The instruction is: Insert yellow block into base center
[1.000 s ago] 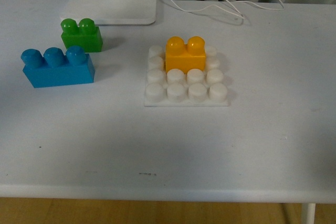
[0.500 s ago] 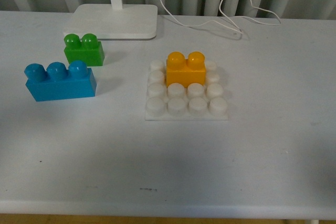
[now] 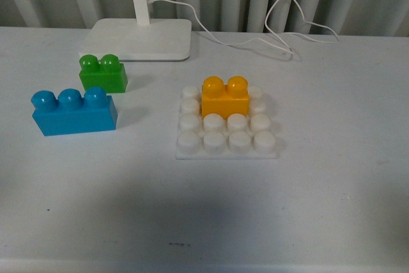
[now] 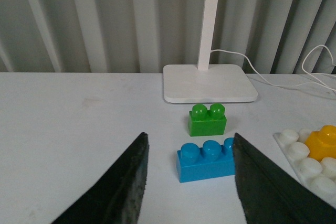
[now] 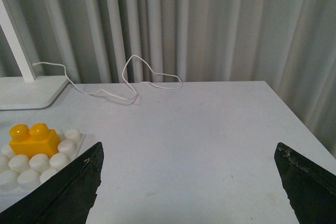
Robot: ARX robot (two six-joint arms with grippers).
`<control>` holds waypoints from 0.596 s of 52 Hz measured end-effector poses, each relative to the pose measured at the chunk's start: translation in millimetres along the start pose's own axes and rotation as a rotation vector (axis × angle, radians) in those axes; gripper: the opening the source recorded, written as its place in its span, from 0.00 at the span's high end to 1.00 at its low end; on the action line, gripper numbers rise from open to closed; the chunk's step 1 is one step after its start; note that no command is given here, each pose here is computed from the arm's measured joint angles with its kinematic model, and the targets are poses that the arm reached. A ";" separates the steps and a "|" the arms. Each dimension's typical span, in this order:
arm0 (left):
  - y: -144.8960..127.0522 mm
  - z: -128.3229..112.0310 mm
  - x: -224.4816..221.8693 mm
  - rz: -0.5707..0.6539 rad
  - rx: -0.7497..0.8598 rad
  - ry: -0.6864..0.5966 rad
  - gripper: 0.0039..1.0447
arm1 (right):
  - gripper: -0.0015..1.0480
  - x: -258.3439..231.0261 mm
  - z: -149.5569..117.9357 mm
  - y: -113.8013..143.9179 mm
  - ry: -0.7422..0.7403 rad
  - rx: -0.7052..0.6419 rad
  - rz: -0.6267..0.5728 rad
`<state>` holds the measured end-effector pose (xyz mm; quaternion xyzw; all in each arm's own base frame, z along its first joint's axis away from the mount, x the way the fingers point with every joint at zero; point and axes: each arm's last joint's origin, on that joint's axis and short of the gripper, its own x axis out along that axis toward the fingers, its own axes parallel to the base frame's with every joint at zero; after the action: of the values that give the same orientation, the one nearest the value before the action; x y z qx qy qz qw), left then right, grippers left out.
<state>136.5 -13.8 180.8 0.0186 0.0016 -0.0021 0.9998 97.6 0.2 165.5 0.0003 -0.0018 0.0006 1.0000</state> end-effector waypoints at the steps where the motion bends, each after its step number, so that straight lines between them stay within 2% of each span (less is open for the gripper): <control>1: 0.7 -0.8 -0.9 0.001 -0.006 0.001 0.56 | 0.09 0.0 0.0 0.0 0.000 0.000 0.000; 7: 7.5 -4.9 -5.6 -0.024 -0.020 0.005 0.75 | 0.09 0.0 0.0 0.1 0.000 0.000 0.002; 14: 13.0 -8.6 -10.6 0.005 -0.031 -0.011 0.96 | 0.09 0.0 0.0 0.0 0.000 0.000 -0.001; 31: 13.0 -10.6 -21.0 0.002 -0.035 -0.018 0.96 | 0.09 0.0 0.0 0.0 0.000 0.000 0.002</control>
<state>115.5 -0.3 170.8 0.0008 -0.0073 -0.0011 1.0000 97.6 0.2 165.5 0.0003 -0.0018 0.0013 1.0000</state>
